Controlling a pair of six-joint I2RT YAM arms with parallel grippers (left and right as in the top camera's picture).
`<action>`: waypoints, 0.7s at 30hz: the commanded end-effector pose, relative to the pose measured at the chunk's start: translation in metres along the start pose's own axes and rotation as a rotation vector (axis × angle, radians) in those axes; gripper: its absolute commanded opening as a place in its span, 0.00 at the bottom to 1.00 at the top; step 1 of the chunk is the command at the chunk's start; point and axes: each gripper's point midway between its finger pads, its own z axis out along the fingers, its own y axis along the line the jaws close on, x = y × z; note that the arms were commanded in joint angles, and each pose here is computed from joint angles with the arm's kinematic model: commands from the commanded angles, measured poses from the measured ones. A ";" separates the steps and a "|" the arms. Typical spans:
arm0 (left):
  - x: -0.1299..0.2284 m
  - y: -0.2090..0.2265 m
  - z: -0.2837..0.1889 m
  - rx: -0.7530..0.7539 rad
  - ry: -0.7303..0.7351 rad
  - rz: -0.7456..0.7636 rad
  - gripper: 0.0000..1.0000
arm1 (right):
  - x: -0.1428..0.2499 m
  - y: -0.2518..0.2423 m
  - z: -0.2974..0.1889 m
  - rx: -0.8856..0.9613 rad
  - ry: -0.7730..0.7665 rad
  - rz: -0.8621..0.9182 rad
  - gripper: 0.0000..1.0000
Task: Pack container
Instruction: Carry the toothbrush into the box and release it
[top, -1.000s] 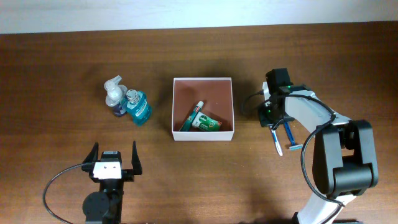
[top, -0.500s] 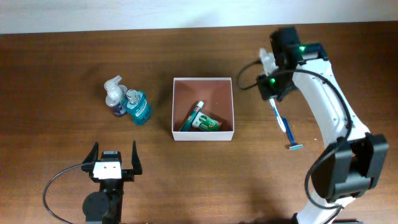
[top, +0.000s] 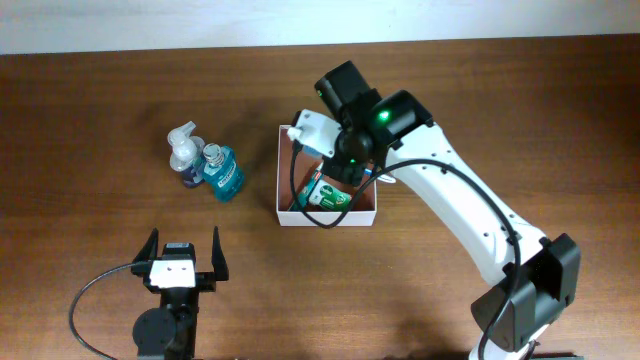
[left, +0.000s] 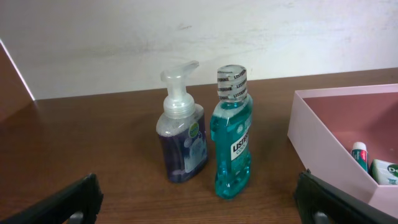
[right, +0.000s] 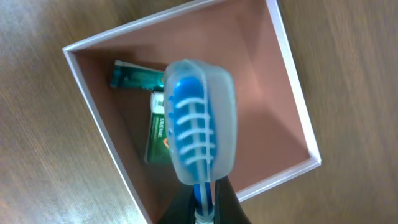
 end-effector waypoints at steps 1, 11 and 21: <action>0.002 -0.001 0.000 0.008 0.000 0.011 0.99 | -0.005 0.005 0.016 -0.024 0.005 -0.077 0.04; 0.002 -0.001 0.000 0.008 0.000 0.011 0.99 | -0.007 0.014 0.045 -0.102 0.005 -0.121 0.04; 0.002 -0.001 0.000 0.008 0.000 0.011 0.99 | -0.013 0.027 0.046 -0.158 -0.024 -0.124 0.04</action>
